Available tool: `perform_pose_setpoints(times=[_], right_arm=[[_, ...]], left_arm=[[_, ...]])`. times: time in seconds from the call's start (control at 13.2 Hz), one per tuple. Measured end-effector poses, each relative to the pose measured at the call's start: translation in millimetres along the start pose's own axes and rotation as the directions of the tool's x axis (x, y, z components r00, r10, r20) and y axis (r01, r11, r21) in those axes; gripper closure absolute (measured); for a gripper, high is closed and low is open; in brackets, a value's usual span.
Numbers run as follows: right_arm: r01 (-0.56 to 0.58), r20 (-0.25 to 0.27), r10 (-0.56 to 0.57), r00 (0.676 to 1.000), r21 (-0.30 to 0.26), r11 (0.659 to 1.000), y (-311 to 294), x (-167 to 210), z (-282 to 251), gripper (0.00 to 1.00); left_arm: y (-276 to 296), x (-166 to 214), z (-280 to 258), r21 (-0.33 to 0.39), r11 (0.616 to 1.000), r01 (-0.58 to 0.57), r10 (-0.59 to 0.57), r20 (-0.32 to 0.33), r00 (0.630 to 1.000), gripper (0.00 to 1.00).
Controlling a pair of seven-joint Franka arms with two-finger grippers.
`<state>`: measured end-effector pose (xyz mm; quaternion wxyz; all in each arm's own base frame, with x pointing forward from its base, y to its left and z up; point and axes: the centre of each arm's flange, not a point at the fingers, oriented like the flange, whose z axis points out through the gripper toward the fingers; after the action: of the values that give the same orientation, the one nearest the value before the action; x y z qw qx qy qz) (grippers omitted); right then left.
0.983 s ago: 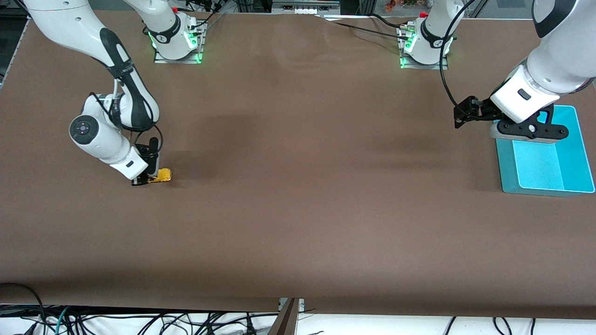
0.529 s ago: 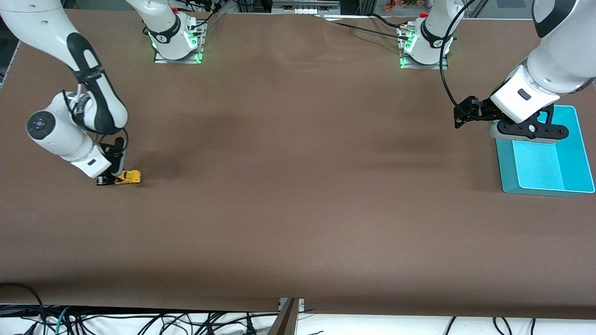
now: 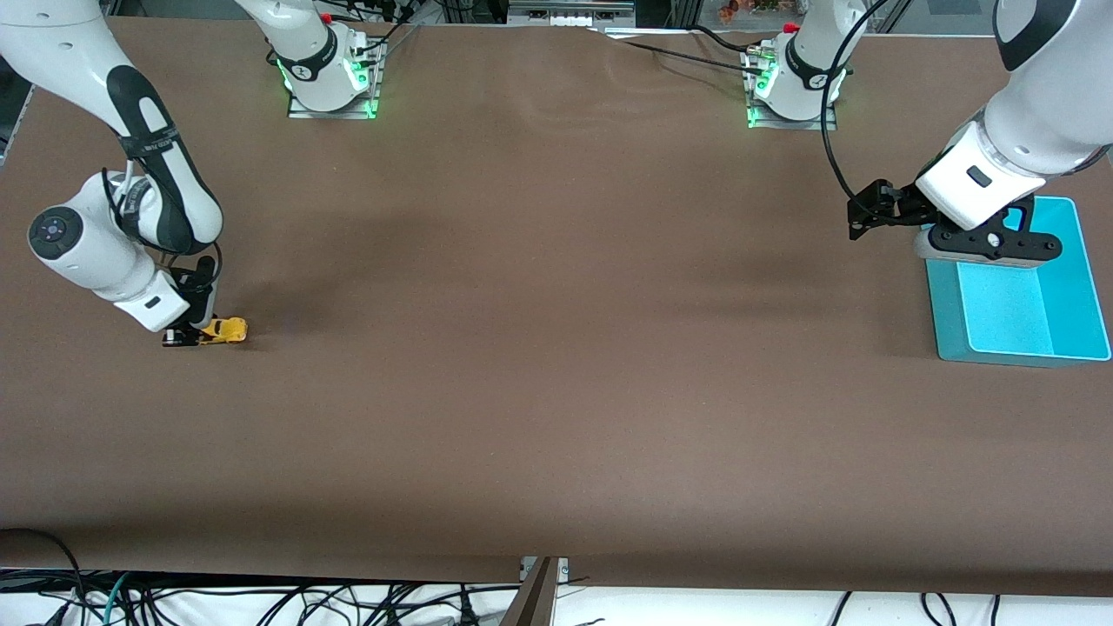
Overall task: Wind and store yellow beetle car
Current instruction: 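Open the right gripper, releasing the car to roll toward the tray, then move the left gripper toward the car while the right gripper retracts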
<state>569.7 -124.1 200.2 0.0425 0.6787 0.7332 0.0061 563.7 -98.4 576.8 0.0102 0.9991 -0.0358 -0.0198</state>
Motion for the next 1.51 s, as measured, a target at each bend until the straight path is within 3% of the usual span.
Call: perform_pose_setpoints(times=[0.08, 0.45, 1.06, 1.29, 1.51], right_arm=[[0.008, -0.006, -0.007, 1.000, 0.011, 1.000, 1.2, 3.3, 3.1, 0.51], [0.052, -0.038, -0.051, 0.998, 0.032, 0.998, 38.3, 24.7, -15.3, 0.01], [0.001, -0.074, 0.002, 0.997, 0.043, 0.999, 51.3, 24.4, -29.8, 0.00], [-0.119, -0.079, 0.124, 0.989, 0.065, 0.991, 66.5, 23.7, -52.7, 0.00], [-0.270, -0.084, 0.277, 0.957, 0.086, 0.959, 84.6, 39.3, -89.2, 0.00]], left_arm=[[0.1, 0.0, 0.0, 0.000, 1.000, 0.000, 0.000, 0.000, 1.000, 0.00], [-0.1, 0.1, 0.1, 0.000, 1.000, 0.000, 0.000, 0.000, 1.000, 0.00], [-0.2, 0.1, 0.1, 0.000, 1.000, 0.000, 0.000, 0.000, 1.000, 0.00], [-0.2, 0.1, 0.1, 0.000, 1.000, 0.000, 0.000, 0.000, 1.000, 0.00], [-0.2, 0.1, 0.1, 0.000, 1.000, 0.000, 0.000, 0.000, 1.000, 0.00]])
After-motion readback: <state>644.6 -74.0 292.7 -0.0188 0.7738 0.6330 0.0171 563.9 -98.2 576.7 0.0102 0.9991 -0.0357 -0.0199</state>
